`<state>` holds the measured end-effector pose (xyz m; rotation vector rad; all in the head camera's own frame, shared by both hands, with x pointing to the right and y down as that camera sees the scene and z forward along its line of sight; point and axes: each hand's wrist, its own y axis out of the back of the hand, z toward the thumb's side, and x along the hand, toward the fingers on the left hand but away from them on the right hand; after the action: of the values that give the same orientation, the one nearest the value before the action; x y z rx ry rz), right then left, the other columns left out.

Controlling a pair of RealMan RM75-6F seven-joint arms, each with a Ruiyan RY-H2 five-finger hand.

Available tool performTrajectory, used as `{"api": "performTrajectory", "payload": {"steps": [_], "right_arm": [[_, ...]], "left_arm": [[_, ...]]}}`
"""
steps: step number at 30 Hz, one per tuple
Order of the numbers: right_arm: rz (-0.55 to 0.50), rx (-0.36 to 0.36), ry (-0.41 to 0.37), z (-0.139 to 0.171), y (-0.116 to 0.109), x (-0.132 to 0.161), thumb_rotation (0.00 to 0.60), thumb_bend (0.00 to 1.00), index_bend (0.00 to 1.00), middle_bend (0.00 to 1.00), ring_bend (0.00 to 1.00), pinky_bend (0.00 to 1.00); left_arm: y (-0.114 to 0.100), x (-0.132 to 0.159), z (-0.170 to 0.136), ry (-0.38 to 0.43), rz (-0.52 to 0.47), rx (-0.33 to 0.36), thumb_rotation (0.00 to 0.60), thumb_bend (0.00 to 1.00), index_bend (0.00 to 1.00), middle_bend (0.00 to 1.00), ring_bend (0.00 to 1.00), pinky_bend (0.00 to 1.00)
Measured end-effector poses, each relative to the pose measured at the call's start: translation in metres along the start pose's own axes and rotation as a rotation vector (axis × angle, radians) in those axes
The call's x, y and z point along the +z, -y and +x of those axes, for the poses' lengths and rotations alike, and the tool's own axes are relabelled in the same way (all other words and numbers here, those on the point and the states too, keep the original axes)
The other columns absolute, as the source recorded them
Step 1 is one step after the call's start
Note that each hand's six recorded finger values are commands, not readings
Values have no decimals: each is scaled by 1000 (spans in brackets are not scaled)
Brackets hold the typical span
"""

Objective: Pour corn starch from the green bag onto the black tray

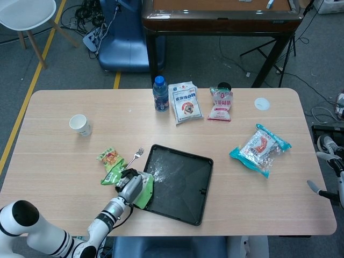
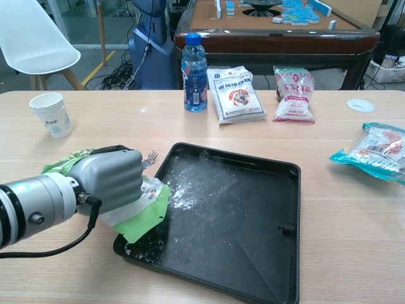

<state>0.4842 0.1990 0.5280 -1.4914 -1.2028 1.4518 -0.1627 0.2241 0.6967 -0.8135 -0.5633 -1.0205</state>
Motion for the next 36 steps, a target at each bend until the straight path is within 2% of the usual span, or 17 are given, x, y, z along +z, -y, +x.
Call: {"api": "performTrajectory", "payload": {"steps": [17,27,36], "right_arm": [[5,0,-4,-5,0,5,600,97,281,318,154,182],[9,6,-3,-6,1,8,600,97,281,318,154,182],[10,6,5,-5,1,8,600,97,281,319,154,181]], "left_arm": [[11,-37,-1,-84,-453,88,600,426,423,567,569,803],[21,-51,-3,-109,-759,206,600,425,426,566,559,809],[39,-48,-4,-101,-984,296,600,425,429,566,553,813]]}}
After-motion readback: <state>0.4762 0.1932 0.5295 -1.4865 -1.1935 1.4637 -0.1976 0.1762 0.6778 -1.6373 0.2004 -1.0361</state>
